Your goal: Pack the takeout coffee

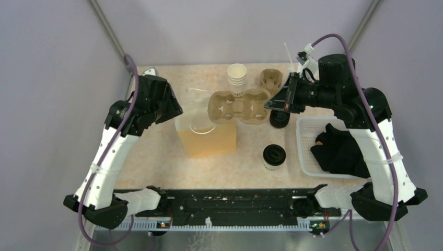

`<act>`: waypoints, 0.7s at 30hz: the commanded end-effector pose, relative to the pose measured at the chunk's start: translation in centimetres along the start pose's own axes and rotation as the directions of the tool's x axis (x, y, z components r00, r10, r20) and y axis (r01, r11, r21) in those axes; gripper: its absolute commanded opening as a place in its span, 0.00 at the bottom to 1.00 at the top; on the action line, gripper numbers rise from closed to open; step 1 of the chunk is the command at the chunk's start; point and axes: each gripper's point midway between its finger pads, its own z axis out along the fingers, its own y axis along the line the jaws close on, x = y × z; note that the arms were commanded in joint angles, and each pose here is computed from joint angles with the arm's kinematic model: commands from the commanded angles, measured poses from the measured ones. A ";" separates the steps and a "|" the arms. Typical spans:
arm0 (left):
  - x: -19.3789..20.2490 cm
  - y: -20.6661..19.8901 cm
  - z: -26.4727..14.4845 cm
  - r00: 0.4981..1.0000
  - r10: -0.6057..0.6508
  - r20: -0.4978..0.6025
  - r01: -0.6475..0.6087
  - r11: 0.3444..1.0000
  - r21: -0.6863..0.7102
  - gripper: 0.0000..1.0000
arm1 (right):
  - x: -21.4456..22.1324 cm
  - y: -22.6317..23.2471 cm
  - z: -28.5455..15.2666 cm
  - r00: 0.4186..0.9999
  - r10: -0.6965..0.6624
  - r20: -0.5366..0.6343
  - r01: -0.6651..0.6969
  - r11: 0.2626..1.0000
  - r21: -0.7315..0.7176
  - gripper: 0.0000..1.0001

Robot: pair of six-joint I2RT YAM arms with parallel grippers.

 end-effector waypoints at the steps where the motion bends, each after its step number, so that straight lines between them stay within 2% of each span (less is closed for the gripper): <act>1: -1.5 1.4 0.8 0.996 0.085 0.040 -0.081 0.993 -0.089 0.57 | -0.4 1.4 -0.4 0.999 -0.033 0.012 0.034 0.999 -0.039 0.00; 3: -1.3 1.5 1.7 0.995 0.094 0.016 -0.092 0.991 -0.094 0.56 | -0.5 1.4 -0.2 0.999 -0.034 0.011 0.034 0.999 -0.040 0.00; 8: -0.6 1.2 3.9 0.995 0.096 0.003 -0.095 0.993 -0.065 0.45 | -0.4 1.4 0.1 0.999 -0.039 0.002 0.039 0.999 -0.038 0.00; 14: 0.2 0.8 6.0 0.991 0.128 -0.036 -0.129 0.990 -0.054 0.28 | -0.3 1.3 0.3 0.999 -0.040 -0.023 0.039 0.999 -0.022 0.00; 18: -0.8 -0.3 6.0 0.988 0.154 0.018 -0.154 0.988 0.000 0.12 | -0.2 1.2 0.5 0.999 -0.033 -0.042 0.033 0.999 -0.003 0.00; 21: -1.8 -1.2 5.8 0.983 0.170 0.076 -0.173 0.984 0.048 0.03 | 0.1 1.0 0.9 0.998 -0.026 -0.062 0.027 1.000 0.012 0.00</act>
